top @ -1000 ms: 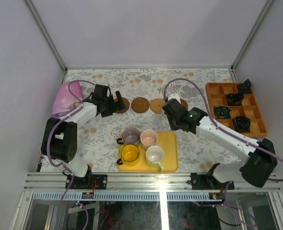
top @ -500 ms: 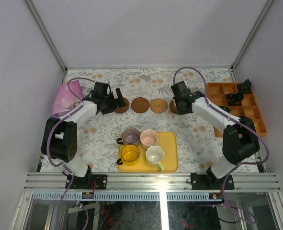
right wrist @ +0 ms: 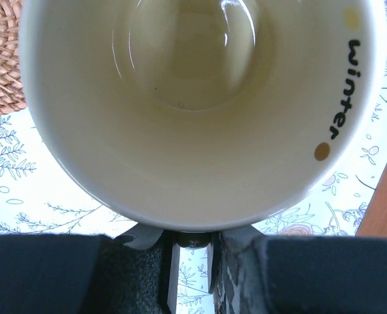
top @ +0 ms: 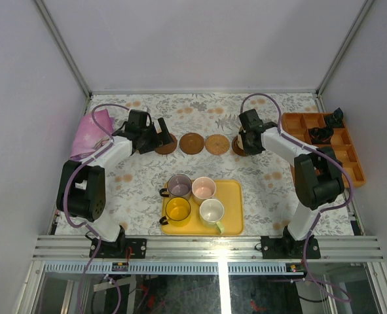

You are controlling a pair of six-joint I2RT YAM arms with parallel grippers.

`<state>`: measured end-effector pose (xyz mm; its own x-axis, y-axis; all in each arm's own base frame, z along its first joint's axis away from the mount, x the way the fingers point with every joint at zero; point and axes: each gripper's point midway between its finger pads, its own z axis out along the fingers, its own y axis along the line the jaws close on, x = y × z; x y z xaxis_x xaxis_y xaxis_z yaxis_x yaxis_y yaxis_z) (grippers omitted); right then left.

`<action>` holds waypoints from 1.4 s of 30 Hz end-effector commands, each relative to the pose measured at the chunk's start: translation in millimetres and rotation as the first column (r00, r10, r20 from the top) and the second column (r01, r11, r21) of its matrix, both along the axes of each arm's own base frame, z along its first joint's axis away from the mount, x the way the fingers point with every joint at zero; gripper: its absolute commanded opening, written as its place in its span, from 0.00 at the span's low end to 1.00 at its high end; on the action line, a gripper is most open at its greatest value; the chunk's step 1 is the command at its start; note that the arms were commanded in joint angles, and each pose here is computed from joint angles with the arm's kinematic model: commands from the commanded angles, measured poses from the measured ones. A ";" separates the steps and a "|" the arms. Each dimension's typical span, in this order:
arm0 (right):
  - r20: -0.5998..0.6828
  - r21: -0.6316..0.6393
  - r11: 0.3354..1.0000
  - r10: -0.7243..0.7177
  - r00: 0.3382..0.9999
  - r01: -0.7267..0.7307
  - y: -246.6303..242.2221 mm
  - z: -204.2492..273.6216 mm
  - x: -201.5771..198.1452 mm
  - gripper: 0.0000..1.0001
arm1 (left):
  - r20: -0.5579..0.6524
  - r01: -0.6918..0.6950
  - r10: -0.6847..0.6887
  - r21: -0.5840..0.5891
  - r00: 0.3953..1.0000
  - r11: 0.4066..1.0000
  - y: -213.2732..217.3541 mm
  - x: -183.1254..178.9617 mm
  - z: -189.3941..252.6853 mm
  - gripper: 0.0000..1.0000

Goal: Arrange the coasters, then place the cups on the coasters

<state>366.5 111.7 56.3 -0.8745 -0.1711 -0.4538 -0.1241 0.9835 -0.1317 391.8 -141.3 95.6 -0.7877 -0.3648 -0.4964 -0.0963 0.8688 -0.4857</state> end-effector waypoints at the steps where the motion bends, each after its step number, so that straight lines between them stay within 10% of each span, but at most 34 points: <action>1: 0.154 0.073 0.997 -0.008 0.988 -0.004 12.9 33.9 40.8 0.00 | 0.049 -0.001 0.001 -0.007 0.999 1.000 -4.4 13.9 12.5 1.00; 42: 0.040 0.051 0.998 -0.044 0.998 0.042 2.5 10.8 14.8 0.01 | 0.021 -0.012 0.012 -0.021 1.000 1.000 -5.9 12.8 5.0 1.00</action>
